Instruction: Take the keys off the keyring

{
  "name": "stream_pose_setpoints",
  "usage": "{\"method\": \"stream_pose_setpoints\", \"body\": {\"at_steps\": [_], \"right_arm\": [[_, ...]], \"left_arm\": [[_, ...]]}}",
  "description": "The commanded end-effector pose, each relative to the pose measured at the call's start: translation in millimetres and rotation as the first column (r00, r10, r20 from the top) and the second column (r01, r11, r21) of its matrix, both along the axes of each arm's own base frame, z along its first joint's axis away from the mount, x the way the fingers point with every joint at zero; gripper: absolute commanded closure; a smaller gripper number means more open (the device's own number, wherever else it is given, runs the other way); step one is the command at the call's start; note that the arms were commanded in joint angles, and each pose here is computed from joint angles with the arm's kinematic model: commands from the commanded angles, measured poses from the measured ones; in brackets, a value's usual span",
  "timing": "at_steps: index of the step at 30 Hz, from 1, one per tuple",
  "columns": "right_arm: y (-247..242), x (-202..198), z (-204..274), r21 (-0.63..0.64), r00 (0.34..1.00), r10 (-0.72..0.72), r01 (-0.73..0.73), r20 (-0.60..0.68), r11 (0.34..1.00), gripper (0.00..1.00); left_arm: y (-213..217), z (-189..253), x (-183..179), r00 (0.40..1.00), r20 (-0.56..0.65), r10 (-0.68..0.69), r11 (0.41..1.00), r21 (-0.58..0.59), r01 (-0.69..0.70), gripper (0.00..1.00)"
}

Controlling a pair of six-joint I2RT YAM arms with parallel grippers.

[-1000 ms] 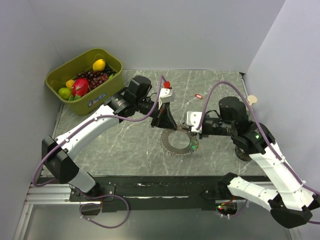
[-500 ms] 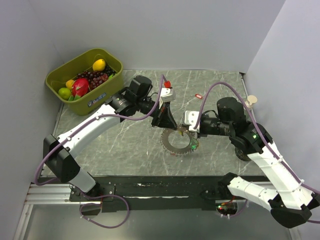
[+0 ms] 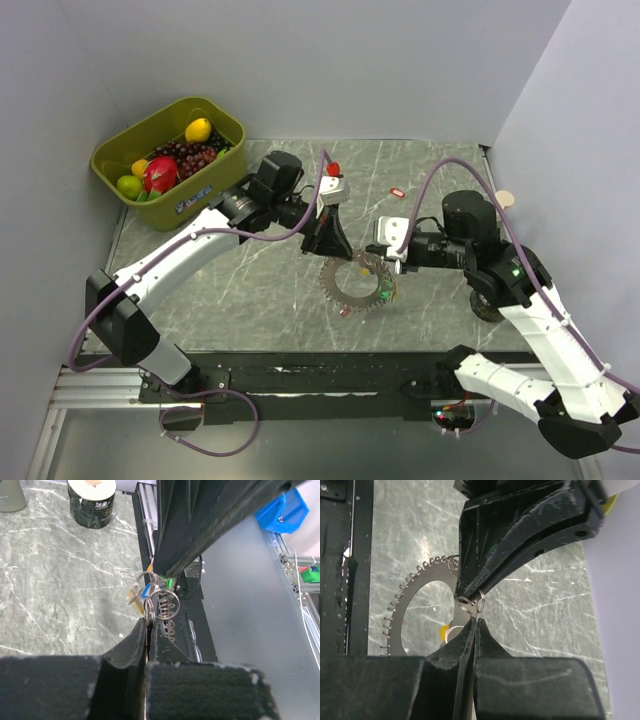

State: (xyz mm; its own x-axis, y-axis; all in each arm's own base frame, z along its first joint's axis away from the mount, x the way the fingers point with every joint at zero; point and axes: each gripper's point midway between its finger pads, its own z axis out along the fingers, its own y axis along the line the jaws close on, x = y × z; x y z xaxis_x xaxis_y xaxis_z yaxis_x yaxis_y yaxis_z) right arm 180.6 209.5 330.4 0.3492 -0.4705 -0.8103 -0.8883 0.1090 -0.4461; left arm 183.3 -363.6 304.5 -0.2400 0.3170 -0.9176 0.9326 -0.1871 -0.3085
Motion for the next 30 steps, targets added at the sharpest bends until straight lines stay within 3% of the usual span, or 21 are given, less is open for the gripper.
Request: {"method": "stream_pose_setpoints", "body": {"at_steps": [1, 10, 15, 30], "right_arm": [[-1, -8, 31, 0.076, 0.999, 0.023, -0.026, 0.037, 0.997, 1.0], [0, -6, 19, 0.049, 0.999, 0.032, -0.032, 0.01, 0.998, 1.0], [1, -8, 21, 0.046, 0.999, 0.034, -0.035, 0.015, 0.998, 0.87], [8, 13, 4, -0.009, 0.999, -0.03, 0.03, 0.039, 1.0, 0.79]], "left_arm": [[8, 32, -12, 0.997, 0.056, -0.053, 0.994, -0.089, 0.058, 0.98], [12, 36, -12, 0.997, 0.055, -0.05, 0.993, -0.103, 0.055, 0.98], [11, 33, -9, 0.998, 0.054, -0.036, 0.995, -0.096, 0.041, 0.97], [6, 25, -3, 0.999, 0.032, -0.023, 0.996, -0.083, 0.026, 0.97]]}}
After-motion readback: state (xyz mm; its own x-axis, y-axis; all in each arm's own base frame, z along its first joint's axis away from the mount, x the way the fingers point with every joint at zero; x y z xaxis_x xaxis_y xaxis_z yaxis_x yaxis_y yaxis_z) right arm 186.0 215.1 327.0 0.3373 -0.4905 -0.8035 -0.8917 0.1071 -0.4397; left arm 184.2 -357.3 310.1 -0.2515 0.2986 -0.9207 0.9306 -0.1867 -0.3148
